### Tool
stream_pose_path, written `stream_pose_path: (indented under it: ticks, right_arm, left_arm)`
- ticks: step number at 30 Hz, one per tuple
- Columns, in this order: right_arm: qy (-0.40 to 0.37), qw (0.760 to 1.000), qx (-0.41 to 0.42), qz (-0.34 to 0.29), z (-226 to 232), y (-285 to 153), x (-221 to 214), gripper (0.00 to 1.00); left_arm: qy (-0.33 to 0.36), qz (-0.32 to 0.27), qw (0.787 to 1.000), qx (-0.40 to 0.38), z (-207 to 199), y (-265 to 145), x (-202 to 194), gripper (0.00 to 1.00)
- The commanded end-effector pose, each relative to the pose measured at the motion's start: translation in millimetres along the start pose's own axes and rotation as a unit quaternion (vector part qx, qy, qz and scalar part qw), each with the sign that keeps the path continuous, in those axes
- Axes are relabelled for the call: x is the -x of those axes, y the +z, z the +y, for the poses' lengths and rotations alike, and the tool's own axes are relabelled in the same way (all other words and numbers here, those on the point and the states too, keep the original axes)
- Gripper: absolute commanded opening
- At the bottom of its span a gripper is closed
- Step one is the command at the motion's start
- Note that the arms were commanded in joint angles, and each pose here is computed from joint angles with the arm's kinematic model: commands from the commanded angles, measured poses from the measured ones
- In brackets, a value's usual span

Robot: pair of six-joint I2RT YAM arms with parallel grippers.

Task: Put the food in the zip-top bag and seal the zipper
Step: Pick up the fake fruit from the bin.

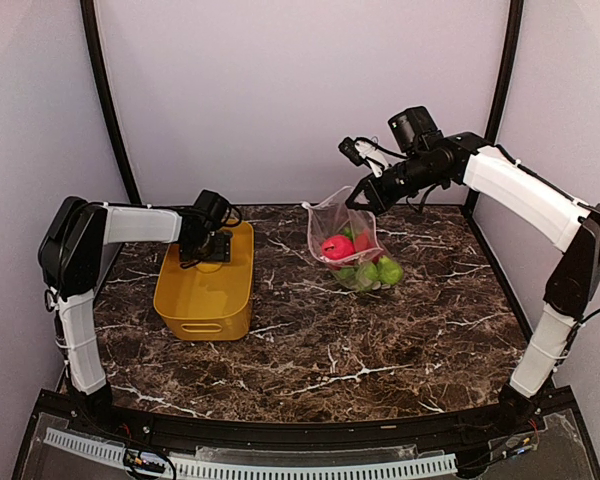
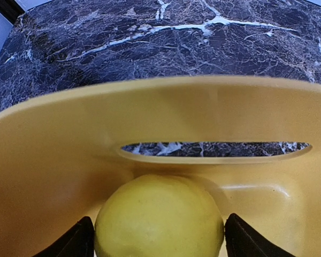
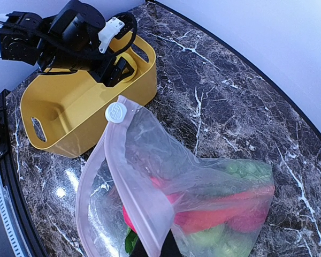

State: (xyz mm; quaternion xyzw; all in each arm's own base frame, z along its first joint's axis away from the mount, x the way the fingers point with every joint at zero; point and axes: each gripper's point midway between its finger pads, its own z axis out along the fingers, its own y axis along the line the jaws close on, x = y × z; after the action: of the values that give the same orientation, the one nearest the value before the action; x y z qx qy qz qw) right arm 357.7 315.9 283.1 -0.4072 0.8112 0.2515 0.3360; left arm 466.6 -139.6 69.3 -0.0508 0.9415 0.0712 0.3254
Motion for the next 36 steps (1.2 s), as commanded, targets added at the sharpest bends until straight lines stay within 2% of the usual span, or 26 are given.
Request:
stream_pose_path:
  ticks: [1,6,9,13,16,18,20,21,22,23,24,25,26,27,31,34,36]
  right_arm:
    - [-0.012,1.0,0.007,-0.01,5.9,-1.0,5.5,0.0]
    - [-0.012,1.0,0.006,-0.004,4.3,2.3,3.8,0.0]
    - [-0.013,1.0,0.002,-0.004,3.0,2.3,4.1,0.0]
    - [-0.018,1.0,-0.006,-0.003,0.7,0.5,3.6,0.0]
    - [-0.021,1.0,-0.01,-0.003,-0.2,-0.4,2.3,0.0]
    - [-0.023,1.0,-0.012,-0.003,-0.9,-0.4,2.6,0.0]
    - [-0.022,1.0,-0.012,-0.003,-1.3,0.6,2.9,0.0]
    - [-0.022,1.0,-0.011,-0.002,-1.1,1.4,3.1,0.0]
    - [-0.022,1.0,-0.009,-0.002,-1.1,2.2,3.7,0.0]
    - [-0.02,1.0,-0.007,-0.001,-0.9,3.2,3.8,0.0]
    - [-0.019,1.0,-0.005,-0.001,-0.5,4.2,4.3,0.0]
    - [-0.017,1.0,-0.002,0.001,-0.4,5.6,4.0,0.0]
    - [-0.016,1.0,0.0,0.002,-0.2,5.8,4.5,0.0]
    - [-0.015,1.0,0.001,0.002,0.1,6.9,4.8,0.0]
    - [-0.012,1.0,0.004,-0.001,1.4,4.4,10.2,0.0]
    - [-0.015,1.0,0.003,-0.008,3.7,-4.2,17.3,0.0]
    - [-0.018,1.0,0.001,-0.013,5.0,-9.0,20.8,0.0]
  left_arm:
    - [0.017,-0.004,0.999,0.027,8.4,3.4,6.8,0.82]
    - [0.023,0.007,1.0,0.015,4.3,4.7,1.8,0.75]
    - [0.037,0.013,0.999,-0.015,-3.8,-4.7,2.6,0.63]
    - [0.056,0.013,0.998,-0.036,-3.9,-45.4,6.1,0.58]
    - [0.064,-0.022,0.995,-0.072,-6.4,-92.6,14.8,0.57]
    - [0.067,-0.051,0.989,-0.119,-16.9,-123.2,22.4,0.56]
    - [0.085,-0.091,0.975,-0.183,-37.1,-156.9,29.7,0.56]
    - [0.102,-0.147,0.956,-0.231,-55.6,-191.3,43.8,0.55]
    - [0.12,-0.162,0.948,-0.247,-63.7,-198.7,36.9,0.54]
    - [0.147,-0.219,0.919,-0.292,-83.8,-230.7,39.1,0.54]
    - [0.154,-0.248,0.903,-0.317,-93.2,-248.4,41.5,0.53]
    - [0.163,-0.285,0.871,-0.364,-109.0,-277.1,40.6,0.52]
    - [0.165,-0.299,0.855,-0.391,-116.4,-291.1,40.0,0.52]
    - [0.167,-0.314,0.825,-0.439,-128.9,-314.2,37.3,0.52]
    - [0.167,-0.326,0.755,-0.545,-159.7,-355.6,25.2,0.52]
    - [0.153,-0.319,0.725,-0.591,-181.9,-364.9,20.6,0.52]
    - [0.143,-0.304,0.722,-0.605,-196.8,-363.3,19.8,0.52]
